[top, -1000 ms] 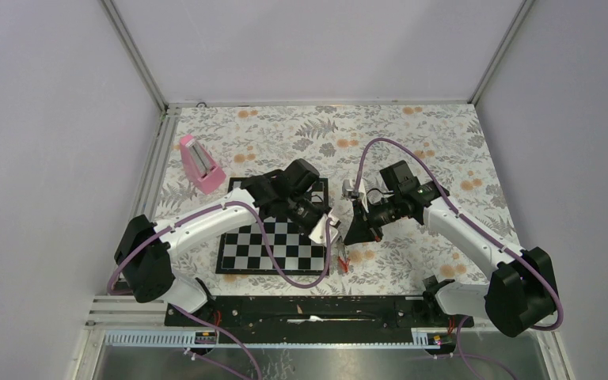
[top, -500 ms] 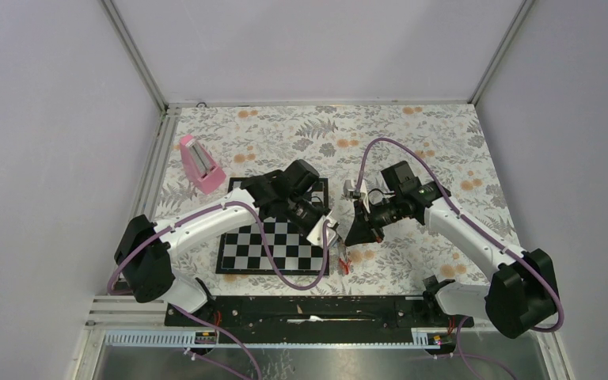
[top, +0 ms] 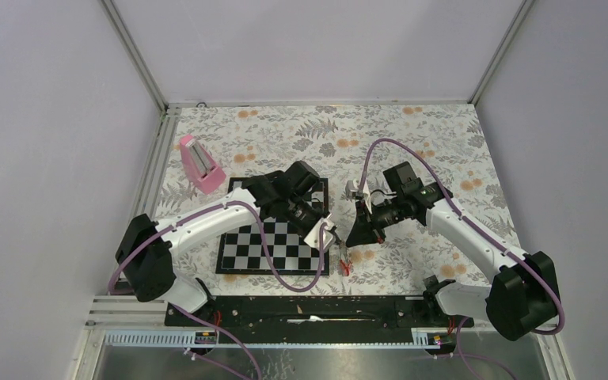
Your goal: Put the keys on the keyring
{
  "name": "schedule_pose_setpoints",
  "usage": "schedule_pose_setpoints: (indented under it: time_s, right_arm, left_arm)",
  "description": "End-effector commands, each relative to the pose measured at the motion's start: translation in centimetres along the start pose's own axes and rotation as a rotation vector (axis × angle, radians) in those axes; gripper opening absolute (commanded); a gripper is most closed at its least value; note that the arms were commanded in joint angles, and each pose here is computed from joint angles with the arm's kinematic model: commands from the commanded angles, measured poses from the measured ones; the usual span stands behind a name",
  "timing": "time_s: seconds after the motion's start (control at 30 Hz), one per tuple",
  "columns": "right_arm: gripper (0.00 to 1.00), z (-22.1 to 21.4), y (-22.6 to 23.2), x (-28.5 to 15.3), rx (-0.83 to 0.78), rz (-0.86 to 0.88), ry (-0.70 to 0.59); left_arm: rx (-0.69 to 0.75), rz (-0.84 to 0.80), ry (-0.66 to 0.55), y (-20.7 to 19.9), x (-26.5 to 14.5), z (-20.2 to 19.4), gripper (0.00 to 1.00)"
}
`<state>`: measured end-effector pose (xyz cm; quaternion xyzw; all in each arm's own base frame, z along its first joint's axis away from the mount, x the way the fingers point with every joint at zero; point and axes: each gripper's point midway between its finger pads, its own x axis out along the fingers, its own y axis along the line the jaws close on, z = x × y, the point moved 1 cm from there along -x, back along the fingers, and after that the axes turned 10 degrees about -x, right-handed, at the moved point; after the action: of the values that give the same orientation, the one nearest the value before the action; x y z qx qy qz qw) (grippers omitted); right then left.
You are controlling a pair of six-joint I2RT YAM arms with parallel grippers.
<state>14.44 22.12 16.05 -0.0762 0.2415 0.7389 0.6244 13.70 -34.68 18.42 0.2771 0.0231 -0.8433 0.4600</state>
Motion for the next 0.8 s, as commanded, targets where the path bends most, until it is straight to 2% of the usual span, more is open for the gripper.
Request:
schedule_pose_setpoints:
  time_s: [0.0,0.77]
  right_arm:
    - [0.00,2.36,0.08,-0.71,-0.114,0.004,-0.089]
    - [0.00,2.70,0.77,-0.29,-0.140,0.069,-0.151]
  left_arm:
    - [-0.078,-0.111,-0.037,-2.73,0.64,0.12,0.00]
    - [0.030,-0.143,-0.114,-2.51,1.17,1.03,0.00]
